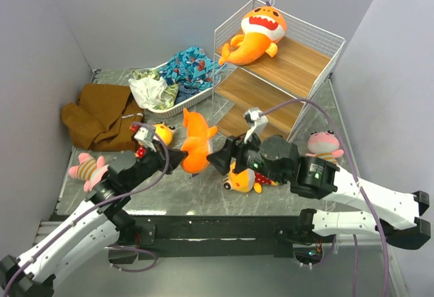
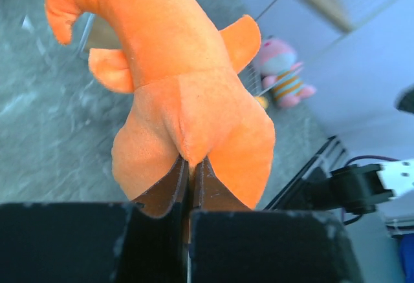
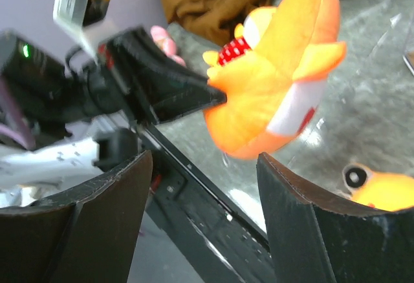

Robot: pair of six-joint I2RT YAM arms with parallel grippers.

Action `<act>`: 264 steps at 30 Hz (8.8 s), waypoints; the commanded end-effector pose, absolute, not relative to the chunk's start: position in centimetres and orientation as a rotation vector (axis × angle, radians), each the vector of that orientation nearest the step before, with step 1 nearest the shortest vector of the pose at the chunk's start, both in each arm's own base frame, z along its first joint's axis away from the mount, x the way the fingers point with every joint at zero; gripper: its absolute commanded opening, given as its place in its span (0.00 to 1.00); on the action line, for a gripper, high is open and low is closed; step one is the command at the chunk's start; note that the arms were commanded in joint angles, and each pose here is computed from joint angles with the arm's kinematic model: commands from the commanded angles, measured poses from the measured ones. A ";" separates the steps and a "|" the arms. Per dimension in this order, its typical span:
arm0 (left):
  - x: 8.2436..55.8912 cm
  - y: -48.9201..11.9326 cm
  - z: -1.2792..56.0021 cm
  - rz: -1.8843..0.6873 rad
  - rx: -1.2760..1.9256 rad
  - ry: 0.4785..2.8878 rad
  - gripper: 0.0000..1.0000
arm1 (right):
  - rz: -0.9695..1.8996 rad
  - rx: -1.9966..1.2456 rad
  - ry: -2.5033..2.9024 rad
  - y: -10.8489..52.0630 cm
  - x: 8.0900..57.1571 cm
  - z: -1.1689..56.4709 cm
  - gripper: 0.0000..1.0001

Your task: Place and organize the stuffed toys onto the shelf

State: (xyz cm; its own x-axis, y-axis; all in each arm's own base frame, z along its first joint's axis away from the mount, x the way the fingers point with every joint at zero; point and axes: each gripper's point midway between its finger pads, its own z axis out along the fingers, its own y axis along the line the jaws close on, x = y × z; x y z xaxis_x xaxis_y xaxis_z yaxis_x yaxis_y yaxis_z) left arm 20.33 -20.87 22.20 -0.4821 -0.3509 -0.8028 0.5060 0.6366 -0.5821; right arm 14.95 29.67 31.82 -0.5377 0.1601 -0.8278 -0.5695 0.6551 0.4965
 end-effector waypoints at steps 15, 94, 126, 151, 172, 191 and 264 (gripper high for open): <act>14.6 -21.0 32.6 -1.079 0.485 1.474 0.01 | 0.886 -0.316 1.931 30.4 20.5 41.1 0.78; 14.2 -20.3 32.3 -1.055 0.487 1.508 0.96 | -0.277 -0.860 0.678 18.3 22.7 66.7 0.00; 14.2 -21.0 31.8 -1.068 0.518 1.529 0.96 | -0.628 -1.340 0.948 13.7 27.8 50.4 0.37; 14.2 -21.2 31.8 -1.076 0.524 1.531 0.97 | -0.212 -1.040 1.115 14.4 25.3 50.6 0.72; 14.3 -21.1 31.8 -1.071 0.517 1.530 0.96 | -0.169 -1.155 1.186 15.6 25.6 48.2 0.84; 14.2 -21.0 31.9 -1.066 0.515 1.524 0.96 | -0.393 -1.086 1.236 12.9 28.9 49.4 0.58; 22.9 -12.7 7.5 -0.572 -0.868 2.298 0.22 | 0.491 -0.759 1.690 32.4 16.1 30.1 0.69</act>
State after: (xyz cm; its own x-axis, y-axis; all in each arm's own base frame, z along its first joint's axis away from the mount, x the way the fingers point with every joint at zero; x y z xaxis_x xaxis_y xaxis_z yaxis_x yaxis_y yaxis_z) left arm 24.61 -10.87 7.69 -0.5376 -0.7175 -0.4429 -0.4578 0.6895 -0.5613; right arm 15.48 33.00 28.89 -0.0811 -0.3005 -0.9503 -0.7672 0.6275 -0.1329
